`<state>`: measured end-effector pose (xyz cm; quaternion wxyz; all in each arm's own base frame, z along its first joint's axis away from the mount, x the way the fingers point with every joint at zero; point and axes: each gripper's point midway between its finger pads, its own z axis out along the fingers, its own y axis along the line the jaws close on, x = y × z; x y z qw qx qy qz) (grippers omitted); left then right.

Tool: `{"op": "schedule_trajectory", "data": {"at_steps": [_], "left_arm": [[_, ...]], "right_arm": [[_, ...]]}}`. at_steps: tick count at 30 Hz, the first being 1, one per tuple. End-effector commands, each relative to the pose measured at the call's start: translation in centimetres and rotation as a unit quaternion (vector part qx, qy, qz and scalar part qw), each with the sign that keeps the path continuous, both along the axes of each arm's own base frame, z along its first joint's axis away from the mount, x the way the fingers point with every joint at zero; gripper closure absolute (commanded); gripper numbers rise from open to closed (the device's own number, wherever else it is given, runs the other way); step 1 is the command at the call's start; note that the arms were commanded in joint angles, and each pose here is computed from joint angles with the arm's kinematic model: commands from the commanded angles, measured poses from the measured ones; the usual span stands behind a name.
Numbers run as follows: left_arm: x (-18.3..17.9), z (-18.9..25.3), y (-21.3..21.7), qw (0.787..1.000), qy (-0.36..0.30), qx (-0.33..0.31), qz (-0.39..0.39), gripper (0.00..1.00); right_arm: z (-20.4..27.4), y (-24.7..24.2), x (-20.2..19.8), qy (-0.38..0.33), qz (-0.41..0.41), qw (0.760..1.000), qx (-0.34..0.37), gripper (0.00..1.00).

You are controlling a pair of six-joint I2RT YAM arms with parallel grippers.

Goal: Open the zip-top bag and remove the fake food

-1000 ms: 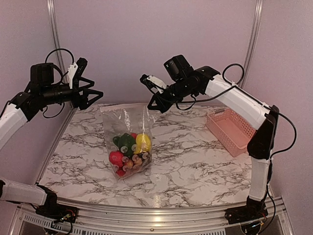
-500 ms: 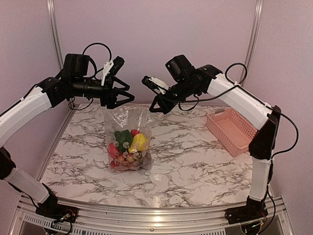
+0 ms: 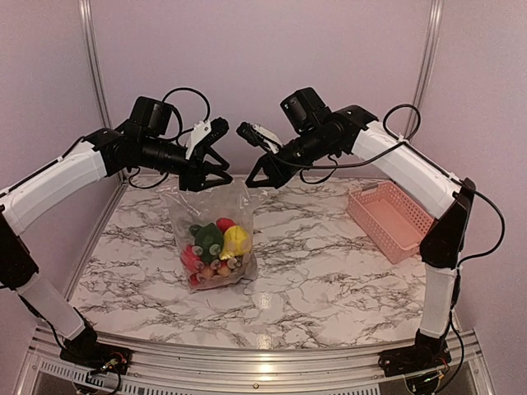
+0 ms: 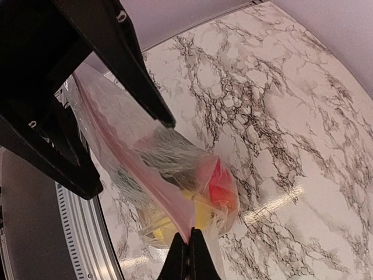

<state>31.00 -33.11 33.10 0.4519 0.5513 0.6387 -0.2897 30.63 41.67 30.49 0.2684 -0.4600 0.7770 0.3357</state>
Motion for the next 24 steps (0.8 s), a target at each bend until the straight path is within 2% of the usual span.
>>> {"op": "schedule_trajectory", "data": {"at_steps": [1, 4, 7, 8, 10, 11, 12, 13, 16, 19, 21, 24], "left_arm": [[-1.0, -1.6, -0.6, 0.999, -0.010, 0.043, -0.026, 0.58], [-1.0, -3.2, -1.1, 0.997, -0.014, 0.078, -0.022, 0.68], [-0.5, -4.0, -1.1, 0.995, -0.023, 0.100, -0.009, 0.93], [-0.5, -3.9, -1.0, 0.995, -0.026, 0.098, -0.006, 0.98], [-0.5, -3.5, -1.0, 0.996, -0.035, 0.082, -0.001, 1.00], [-0.7, -3.0, -1.0, 0.997, -0.036, 0.064, -0.006, 1.00], [-0.9, -2.6, -1.1, 0.999, -0.031, 0.040, -0.009, 1.00], [-1.2, -1.6, -0.9, 1.000, -0.027, 0.010, -0.011, 1.00], [-1.9, -0.9, -0.8, 0.998, 0.006, -0.059, -0.018, 1.00], [-2.9, -0.3, -1.0, 0.993, 0.023, -0.108, -0.035, 1.00], [-3.6, 0.4, -1.0, 0.988, 0.034, -0.143, -0.043, 1.00], [-4.4, 0.2, -0.8, 0.982, 0.053, -0.177, -0.046, 1.00]], "right_arm": [[3.8, 0.3, -1.3, -0.008, 0.017, 0.999, 0.043, 1.00], [3.9, 0.4, -1.5, -0.003, 0.022, 0.999, 0.044, 1.00], [4.5, 0.5, -1.7, -0.006, 0.027, 0.998, 0.053, 1.00], [4.8, 0.6, -1.8, -0.008, 0.030, 0.998, 0.059, 1.00], [5.7, 0.5, -1.7, -0.016, 0.029, 0.997, 0.072, 1.00], [6.2, 0.3, -1.6, -0.021, 0.024, 0.996, 0.078, 0.96], [6.8, -0.1, -1.5, -0.030, 0.018, 0.996, 0.085, 0.77], [7.5, -0.6, -1.4, -0.042, 0.011, 0.995, 0.094, 0.66], [9.5, -2.7, -1.4, -0.083, -0.019, 0.987, 0.134, 0.48], [10.3, -5.0, -2.5, -0.122, -0.043, 0.972, 0.196, 0.26], [10.6, -6.5, -3.3, -0.139, -0.053, 0.962, 0.230, 0.21], [10.2, -7.9, -4.8, -0.161, -0.045, 0.954, 0.248, 0.20]]}}
